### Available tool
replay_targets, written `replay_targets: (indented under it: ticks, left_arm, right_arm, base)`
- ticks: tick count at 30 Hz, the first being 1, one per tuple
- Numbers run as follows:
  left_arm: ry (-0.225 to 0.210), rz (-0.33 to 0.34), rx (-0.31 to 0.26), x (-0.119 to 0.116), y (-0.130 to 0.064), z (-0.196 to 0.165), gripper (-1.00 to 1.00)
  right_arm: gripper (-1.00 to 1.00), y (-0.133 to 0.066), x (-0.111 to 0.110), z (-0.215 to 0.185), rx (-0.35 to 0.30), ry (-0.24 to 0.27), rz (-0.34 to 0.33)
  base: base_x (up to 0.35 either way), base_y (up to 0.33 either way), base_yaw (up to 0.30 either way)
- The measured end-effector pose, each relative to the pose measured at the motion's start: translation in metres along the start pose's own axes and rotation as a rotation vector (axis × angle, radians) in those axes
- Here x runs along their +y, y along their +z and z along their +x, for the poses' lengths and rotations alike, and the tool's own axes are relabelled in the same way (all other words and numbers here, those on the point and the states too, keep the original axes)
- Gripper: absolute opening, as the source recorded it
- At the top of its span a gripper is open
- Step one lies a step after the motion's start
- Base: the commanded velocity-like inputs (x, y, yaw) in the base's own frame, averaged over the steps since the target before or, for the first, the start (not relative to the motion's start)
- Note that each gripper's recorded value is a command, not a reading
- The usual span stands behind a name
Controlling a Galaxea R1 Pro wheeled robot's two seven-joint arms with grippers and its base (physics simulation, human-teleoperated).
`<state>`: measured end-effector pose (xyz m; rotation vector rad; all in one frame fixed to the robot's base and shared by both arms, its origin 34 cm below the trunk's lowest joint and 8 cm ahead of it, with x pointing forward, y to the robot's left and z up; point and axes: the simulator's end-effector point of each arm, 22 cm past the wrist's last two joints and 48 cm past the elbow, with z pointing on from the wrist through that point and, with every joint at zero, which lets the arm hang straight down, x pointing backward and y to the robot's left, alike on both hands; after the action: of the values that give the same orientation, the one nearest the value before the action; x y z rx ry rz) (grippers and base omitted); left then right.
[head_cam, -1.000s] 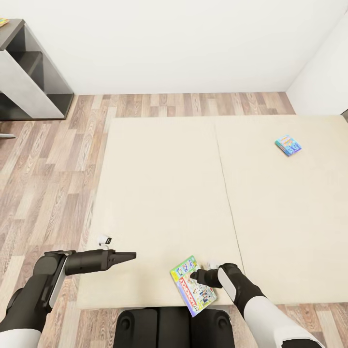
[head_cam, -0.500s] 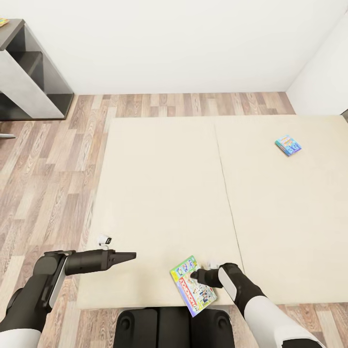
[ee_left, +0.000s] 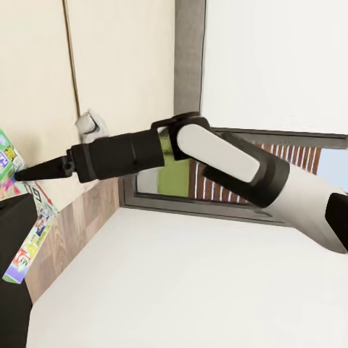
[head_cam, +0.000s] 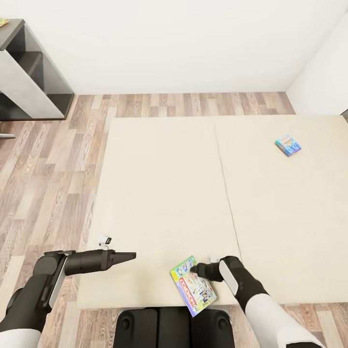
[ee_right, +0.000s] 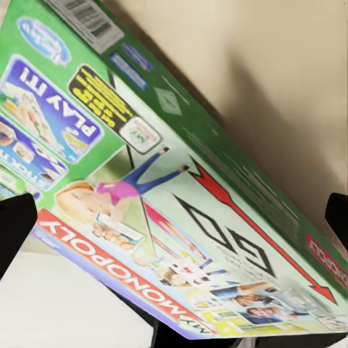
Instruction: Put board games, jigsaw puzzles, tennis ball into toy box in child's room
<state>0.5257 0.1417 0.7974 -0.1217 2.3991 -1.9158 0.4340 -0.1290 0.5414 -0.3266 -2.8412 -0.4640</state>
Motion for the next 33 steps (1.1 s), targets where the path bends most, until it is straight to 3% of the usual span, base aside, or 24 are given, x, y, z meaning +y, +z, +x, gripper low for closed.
replay_targets:
  ticks: [18,27,33]
  left_arm:
    - [-0.001,-0.001,0.0,0.0,0.0,0.0,1.0]
    - [-0.001,0.0,0.0,0.0,0.0,0.0,1.0]
    - [-0.001,0.002,0.001,0.0,0.001,0.001,1.0]
  right_arm:
    - [1.0,-0.014,0.011,-0.015,-0.008,-0.012,-0.021]
    - [1.0,-0.018,0.012,-0.02,-0.019,0.09,-0.08]
    - [1.0,-0.024,-0.006,-0.029,-0.041,0.132,-0.092]
  base:
    - [0.0,0.0,0.0]
    - [0.0,0.0,0.0]
    - [0.0,0.0,0.0]
